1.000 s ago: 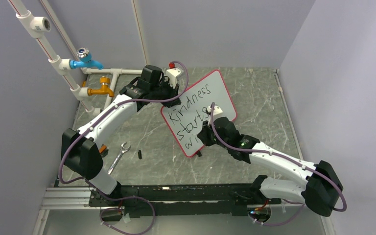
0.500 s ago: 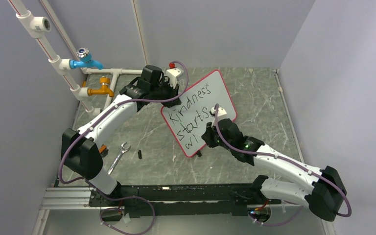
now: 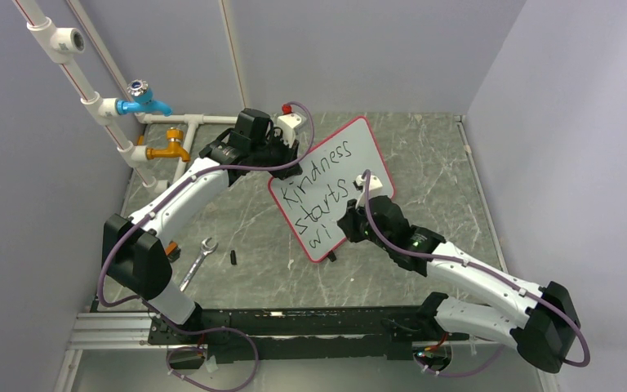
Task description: Write a sentence on the whiteboard
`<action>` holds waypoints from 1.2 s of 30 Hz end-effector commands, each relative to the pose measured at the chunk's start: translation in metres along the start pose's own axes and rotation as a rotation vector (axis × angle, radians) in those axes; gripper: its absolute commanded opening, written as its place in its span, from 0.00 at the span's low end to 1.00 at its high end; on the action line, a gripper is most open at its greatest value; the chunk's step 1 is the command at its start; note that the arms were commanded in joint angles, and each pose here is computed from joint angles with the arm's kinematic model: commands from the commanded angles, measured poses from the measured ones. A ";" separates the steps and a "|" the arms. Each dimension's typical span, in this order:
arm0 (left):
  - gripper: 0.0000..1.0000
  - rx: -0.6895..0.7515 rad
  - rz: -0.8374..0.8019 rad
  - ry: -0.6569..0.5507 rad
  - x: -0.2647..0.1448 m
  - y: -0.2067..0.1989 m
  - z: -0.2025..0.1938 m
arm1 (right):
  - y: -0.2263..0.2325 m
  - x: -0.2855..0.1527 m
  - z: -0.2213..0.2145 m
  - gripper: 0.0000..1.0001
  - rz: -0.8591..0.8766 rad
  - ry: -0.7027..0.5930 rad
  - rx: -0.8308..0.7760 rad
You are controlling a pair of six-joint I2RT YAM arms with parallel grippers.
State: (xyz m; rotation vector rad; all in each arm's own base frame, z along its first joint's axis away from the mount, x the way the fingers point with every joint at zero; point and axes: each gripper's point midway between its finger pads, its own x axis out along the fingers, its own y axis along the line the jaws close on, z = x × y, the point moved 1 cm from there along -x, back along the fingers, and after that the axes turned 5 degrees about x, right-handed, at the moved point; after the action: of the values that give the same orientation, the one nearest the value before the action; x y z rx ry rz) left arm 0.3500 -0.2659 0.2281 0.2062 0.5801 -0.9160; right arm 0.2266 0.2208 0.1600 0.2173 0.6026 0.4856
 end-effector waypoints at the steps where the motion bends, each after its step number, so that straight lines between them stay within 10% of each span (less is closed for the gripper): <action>1: 0.00 0.094 0.080 0.193 0.001 0.016 -0.049 | 0.003 0.006 0.006 0.00 0.015 -0.030 0.006; 36: 0.00 0.094 0.072 0.206 0.004 0.015 -0.053 | -0.018 0.024 0.007 0.00 -0.051 -0.027 0.017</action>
State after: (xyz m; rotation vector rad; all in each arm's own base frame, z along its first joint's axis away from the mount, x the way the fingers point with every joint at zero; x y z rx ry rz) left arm 0.3502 -0.2657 0.2280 0.2081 0.5798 -0.9150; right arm 0.2367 0.2206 0.1316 0.2206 0.6601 0.4713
